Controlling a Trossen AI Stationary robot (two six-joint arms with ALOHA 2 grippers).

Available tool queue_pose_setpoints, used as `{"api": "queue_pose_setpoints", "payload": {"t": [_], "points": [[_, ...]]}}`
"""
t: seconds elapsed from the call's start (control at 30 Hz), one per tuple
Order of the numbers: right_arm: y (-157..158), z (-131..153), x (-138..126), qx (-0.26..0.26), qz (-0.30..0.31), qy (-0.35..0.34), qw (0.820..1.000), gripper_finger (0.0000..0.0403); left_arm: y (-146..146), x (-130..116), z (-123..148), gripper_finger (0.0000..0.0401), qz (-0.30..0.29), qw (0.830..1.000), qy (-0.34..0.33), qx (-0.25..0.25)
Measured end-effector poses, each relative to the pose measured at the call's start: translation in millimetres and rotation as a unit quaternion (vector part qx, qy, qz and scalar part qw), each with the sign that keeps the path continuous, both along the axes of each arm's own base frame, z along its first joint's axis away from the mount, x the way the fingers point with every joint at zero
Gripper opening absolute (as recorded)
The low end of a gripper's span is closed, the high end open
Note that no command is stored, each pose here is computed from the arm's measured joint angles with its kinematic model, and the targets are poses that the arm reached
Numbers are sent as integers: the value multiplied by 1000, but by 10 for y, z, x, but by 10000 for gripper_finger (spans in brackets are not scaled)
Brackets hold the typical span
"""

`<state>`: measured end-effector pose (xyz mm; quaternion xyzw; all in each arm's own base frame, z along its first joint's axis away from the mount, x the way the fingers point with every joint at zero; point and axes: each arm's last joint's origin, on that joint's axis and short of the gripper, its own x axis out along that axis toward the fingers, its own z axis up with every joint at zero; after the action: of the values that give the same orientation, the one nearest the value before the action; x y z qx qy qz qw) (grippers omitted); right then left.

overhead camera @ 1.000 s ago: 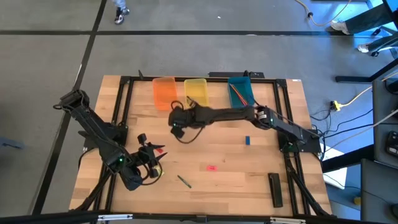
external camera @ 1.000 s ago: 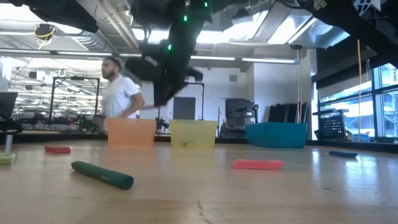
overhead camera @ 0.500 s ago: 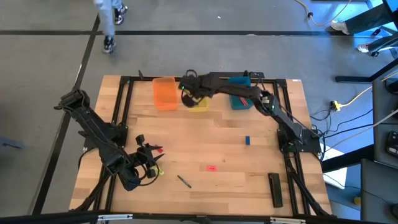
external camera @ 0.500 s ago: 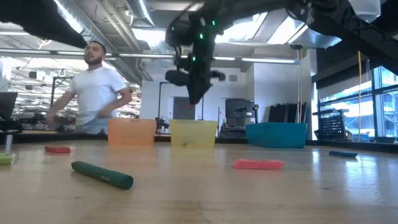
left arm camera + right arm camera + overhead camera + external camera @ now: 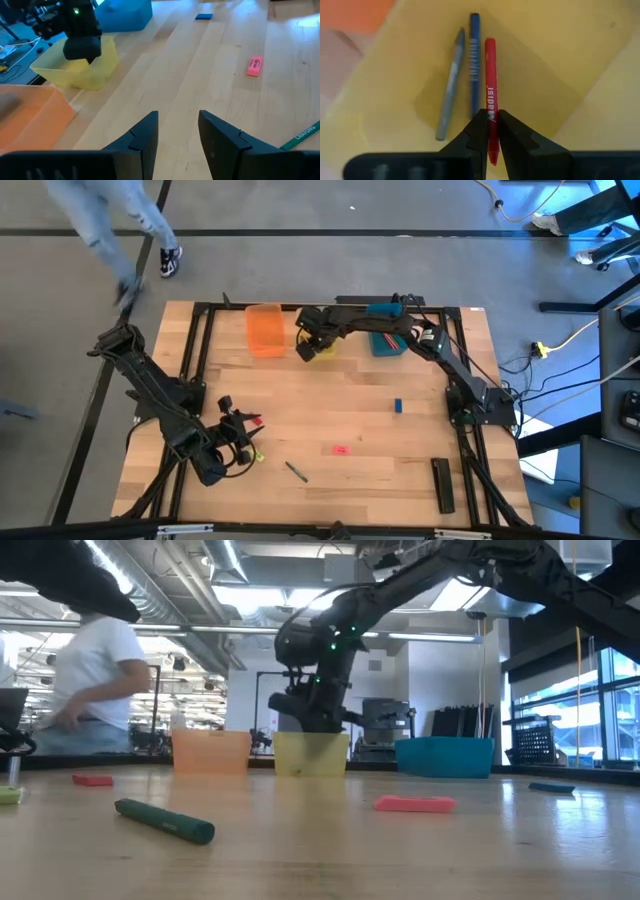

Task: Sort crayons/erasers/pens/pencils in bins
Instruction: Put the red crayon into the yellow bin, then put the green crayon into the yellow bin

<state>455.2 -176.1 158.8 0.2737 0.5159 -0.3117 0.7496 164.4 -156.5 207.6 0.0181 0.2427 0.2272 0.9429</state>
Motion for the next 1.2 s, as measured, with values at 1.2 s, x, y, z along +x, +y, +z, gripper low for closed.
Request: {"api": "queue_pose_setpoints", "payload": {"t": [1.2], "points": [[311, 668, 27, -160, 59, -15, 985, 185, 19, -31, -102, 133, -3, 1000, 4, -6]]}}
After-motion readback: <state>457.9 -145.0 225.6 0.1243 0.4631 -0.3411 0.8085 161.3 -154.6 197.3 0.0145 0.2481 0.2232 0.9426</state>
